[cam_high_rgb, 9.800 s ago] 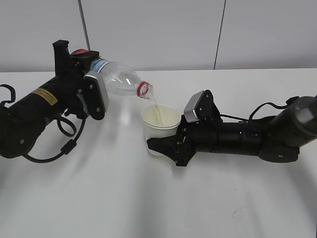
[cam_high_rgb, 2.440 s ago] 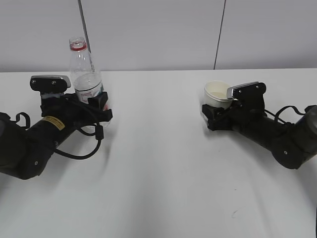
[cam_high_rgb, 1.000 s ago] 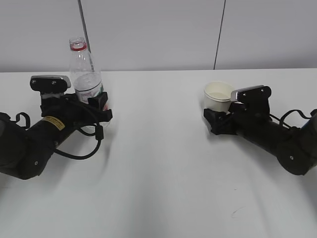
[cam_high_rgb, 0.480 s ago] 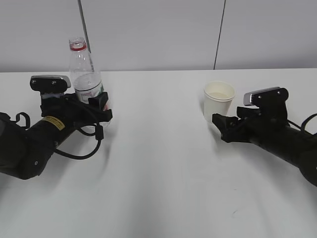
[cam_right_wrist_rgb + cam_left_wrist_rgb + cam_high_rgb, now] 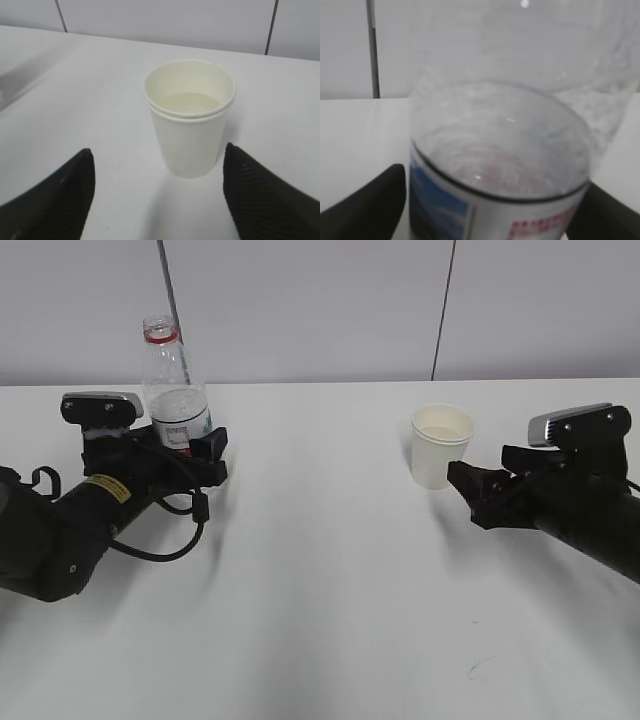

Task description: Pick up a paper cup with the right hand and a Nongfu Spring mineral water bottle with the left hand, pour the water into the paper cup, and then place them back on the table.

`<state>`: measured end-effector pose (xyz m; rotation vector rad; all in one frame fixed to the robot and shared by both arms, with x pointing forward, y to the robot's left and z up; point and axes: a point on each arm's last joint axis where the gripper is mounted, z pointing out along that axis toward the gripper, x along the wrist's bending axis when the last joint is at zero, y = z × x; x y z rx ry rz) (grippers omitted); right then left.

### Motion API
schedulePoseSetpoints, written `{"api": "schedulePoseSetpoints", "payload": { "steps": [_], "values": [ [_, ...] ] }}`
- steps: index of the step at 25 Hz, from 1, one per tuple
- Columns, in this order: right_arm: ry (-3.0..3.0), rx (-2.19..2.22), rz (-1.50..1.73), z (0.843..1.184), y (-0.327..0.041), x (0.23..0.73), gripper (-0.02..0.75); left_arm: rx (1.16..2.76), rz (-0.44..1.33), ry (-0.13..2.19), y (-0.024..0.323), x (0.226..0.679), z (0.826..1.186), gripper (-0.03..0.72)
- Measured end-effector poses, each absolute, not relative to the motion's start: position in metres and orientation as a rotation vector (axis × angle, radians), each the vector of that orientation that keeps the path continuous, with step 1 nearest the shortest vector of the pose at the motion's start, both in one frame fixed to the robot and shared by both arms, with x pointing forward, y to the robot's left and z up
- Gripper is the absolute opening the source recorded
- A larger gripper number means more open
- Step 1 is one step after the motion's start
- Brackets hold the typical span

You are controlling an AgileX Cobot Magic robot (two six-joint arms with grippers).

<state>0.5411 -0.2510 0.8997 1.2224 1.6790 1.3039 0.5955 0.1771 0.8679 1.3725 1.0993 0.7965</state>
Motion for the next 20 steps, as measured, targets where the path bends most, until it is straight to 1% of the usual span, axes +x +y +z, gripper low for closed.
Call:
{"api": "schedulePoseSetpoints", "payload": {
  "steps": [6,12,20],
  "values": [
    [1.662,1.204,1.315,0.91,-0.252,0.533,0.594,1.378,0.802,1.062,0.176,0.592,0.878,0.567],
    [1.664,1.205,1.309,0.914,-0.252,0.527,0.594,1.419,0.836,1.023,0.179,0.581,0.885,0.569],
    [1.68,1.21,1.271,0.926,-0.254,0.521,0.594,1.414,0.868,1.018,0.187,0.563,0.903,0.569]
  ]
}}
